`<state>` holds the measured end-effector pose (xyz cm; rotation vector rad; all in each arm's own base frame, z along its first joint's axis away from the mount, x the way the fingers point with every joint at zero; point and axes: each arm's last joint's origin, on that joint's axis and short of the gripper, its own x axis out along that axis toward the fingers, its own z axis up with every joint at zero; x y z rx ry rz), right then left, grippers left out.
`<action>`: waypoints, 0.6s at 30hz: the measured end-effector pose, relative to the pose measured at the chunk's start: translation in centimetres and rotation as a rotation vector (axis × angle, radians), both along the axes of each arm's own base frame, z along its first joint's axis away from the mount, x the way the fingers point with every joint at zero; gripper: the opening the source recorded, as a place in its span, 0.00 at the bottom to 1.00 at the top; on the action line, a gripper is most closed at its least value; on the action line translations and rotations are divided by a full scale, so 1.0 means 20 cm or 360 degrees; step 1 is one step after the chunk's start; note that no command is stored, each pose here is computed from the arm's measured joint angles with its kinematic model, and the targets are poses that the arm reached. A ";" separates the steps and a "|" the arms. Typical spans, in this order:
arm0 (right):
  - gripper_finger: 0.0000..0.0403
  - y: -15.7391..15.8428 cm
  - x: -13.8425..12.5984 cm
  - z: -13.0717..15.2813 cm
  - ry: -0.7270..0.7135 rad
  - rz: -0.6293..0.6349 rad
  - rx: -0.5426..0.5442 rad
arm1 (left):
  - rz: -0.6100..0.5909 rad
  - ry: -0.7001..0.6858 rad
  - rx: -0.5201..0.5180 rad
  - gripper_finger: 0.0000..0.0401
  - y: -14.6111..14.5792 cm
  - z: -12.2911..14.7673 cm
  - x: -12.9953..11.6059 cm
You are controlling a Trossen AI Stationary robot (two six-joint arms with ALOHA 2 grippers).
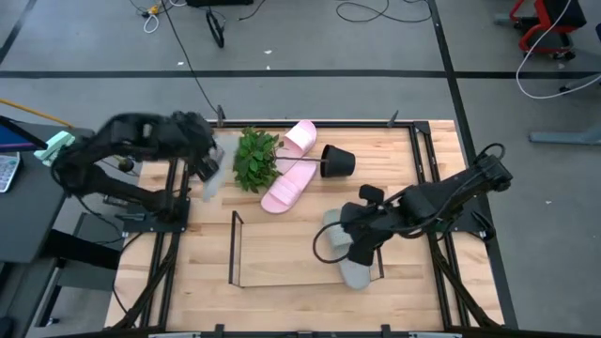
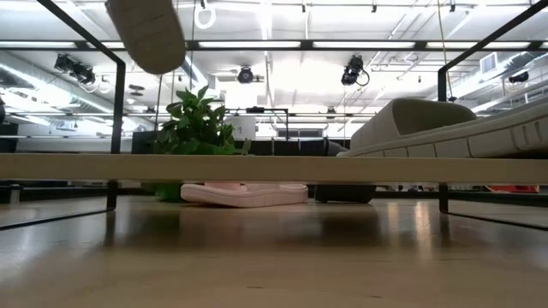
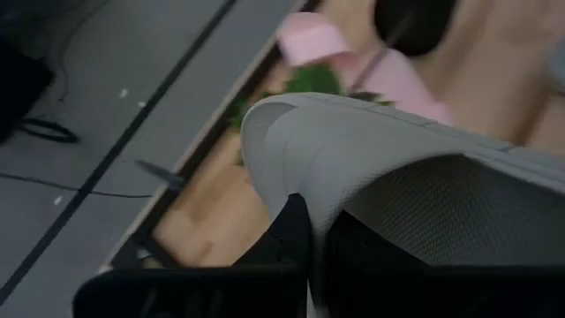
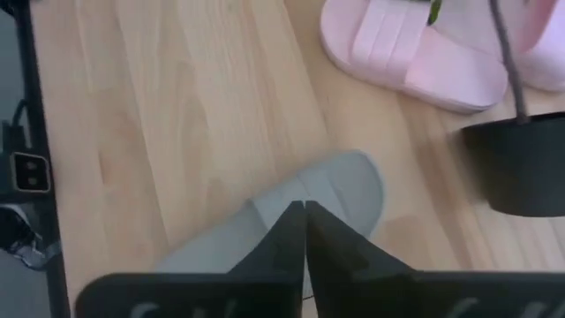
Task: Pick and place slides into the shelf
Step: Put the gray slipper on the shelf
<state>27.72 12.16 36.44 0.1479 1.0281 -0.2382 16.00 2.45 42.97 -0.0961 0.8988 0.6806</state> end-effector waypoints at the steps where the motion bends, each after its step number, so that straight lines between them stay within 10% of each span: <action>1: 0.03 0.00 -0.02 0.02 -0.0026 -0.0007 -0.0004 | -0.0022 0.0010 -0.0018 0.03 -0.04 -0.02 0.05; 18: 0.01 -0.03 -0.27 0.18 -0.0227 -0.0177 -0.0079 | -0.0400 0.0367 0.0044 0.03 -0.56 -0.34 0.80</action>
